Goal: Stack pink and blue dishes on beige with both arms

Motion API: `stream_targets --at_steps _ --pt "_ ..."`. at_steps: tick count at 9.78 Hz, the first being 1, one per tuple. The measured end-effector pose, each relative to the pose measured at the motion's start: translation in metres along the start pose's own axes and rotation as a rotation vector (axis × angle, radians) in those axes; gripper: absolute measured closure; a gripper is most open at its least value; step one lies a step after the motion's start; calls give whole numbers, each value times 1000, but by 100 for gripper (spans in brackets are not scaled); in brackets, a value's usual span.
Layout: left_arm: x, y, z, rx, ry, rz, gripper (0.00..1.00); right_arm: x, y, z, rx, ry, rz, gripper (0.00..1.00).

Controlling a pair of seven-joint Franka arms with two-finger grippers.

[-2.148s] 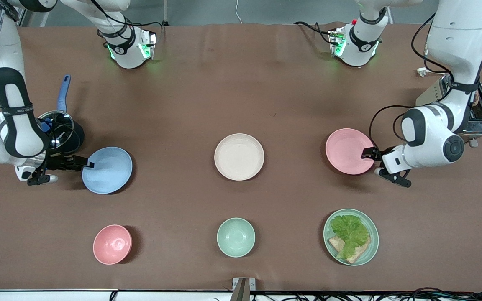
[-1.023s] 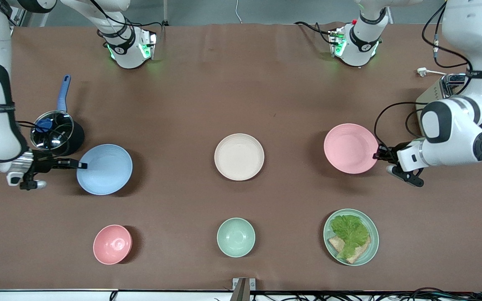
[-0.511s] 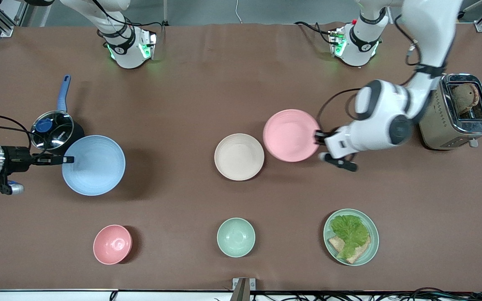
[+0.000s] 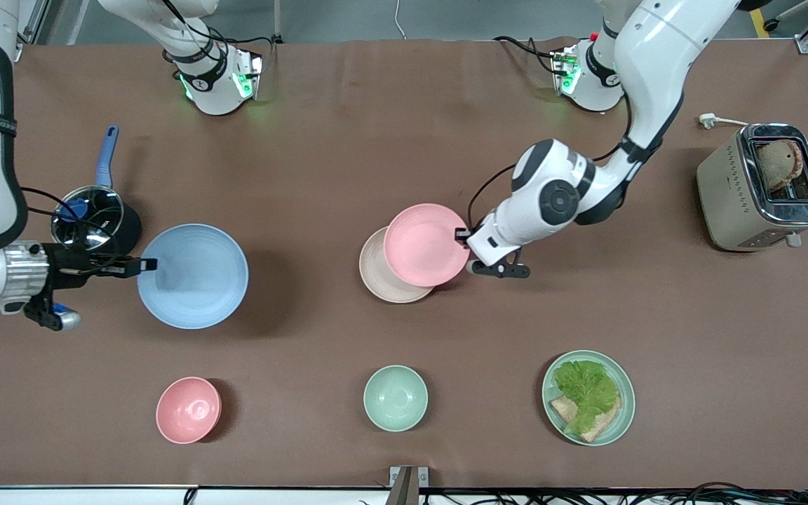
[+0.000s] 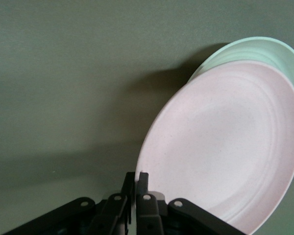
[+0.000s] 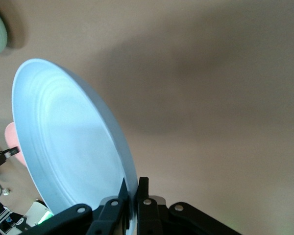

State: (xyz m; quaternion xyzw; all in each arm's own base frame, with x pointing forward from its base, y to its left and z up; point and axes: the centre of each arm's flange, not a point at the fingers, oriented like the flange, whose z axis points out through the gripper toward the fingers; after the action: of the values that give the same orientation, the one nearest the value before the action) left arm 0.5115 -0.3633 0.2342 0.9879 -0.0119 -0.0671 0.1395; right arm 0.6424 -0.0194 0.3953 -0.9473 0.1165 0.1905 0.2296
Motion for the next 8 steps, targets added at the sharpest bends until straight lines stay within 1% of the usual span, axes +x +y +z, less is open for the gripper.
stream_targets --at_steps 3,5,6,8 --pt "2 21 23 2 12 -66 95 -3 -19 10 -10 -16 7 93" --pt "-1 35 23 -8 16 -84 95 -4 -25 15 -12 -21 0 93" --pt "-2 40 22 -21 29 -99 96 -4 -33 22 -11 -20 -7 93" --pt "-4 45 25 -35 38 -126 92 -8 -61 49 -10 -11 -26 93"
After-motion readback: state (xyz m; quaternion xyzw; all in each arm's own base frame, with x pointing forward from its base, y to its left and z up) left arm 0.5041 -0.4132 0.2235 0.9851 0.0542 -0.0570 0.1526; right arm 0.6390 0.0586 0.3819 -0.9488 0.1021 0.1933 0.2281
